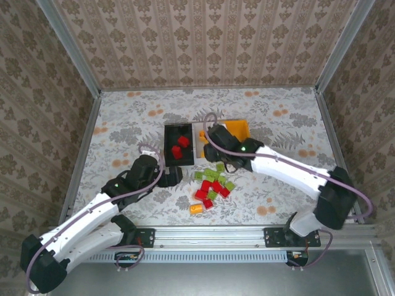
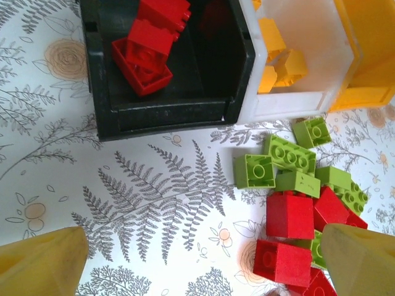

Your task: Sort the legos into containers by color

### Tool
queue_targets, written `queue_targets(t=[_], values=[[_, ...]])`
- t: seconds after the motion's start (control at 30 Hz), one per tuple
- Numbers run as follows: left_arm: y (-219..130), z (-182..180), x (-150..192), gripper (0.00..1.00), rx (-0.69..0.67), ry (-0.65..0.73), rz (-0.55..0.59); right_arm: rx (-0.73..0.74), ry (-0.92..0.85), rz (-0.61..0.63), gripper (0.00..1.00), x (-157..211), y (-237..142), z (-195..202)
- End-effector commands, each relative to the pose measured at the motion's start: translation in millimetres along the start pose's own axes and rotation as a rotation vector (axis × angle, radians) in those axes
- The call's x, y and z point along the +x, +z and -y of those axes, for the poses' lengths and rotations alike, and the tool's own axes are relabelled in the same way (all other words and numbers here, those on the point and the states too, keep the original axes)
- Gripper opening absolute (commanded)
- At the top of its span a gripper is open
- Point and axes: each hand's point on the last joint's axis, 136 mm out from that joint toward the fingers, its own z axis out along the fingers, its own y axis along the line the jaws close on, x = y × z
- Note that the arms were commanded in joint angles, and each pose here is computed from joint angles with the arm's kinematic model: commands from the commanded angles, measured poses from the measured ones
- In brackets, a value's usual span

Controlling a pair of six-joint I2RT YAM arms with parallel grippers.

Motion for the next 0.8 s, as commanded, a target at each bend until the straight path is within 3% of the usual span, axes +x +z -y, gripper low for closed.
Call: queue_targets(t=[0.0, 0.2, 0.3, 0.37, 0.53, 0.77], values=[[3, 3, 15, 0.98, 0.007, 0.042, -0.047, 0.013, 0.009, -0.02, 0.34, -14, 30, -3], [15, 16, 42, 0.97, 0.013, 0.151, -0.138, 0.041, 0.068, -0.06, 0.4, -19, 69, 1], [19, 24, 52, 0.97, 0.025, 0.212, -0.164, 0.024, 0.101, -0.069, 0.59, -22, 76, 0], [20, 31, 55, 0.97, 0.04, 0.245, -0.166, 0.01, 0.112, -0.06, 0.65, -25, 73, -2], [21, 55, 66, 0.96, 0.102, 0.342, -0.192, -0.021, 0.127, -0.024, 0.67, -26, 49, 1], [29, 76, 109, 0.92, 0.136, 0.475, -0.327, -0.011, 0.14, -0.01, 0.68, -4, 24, 23]])
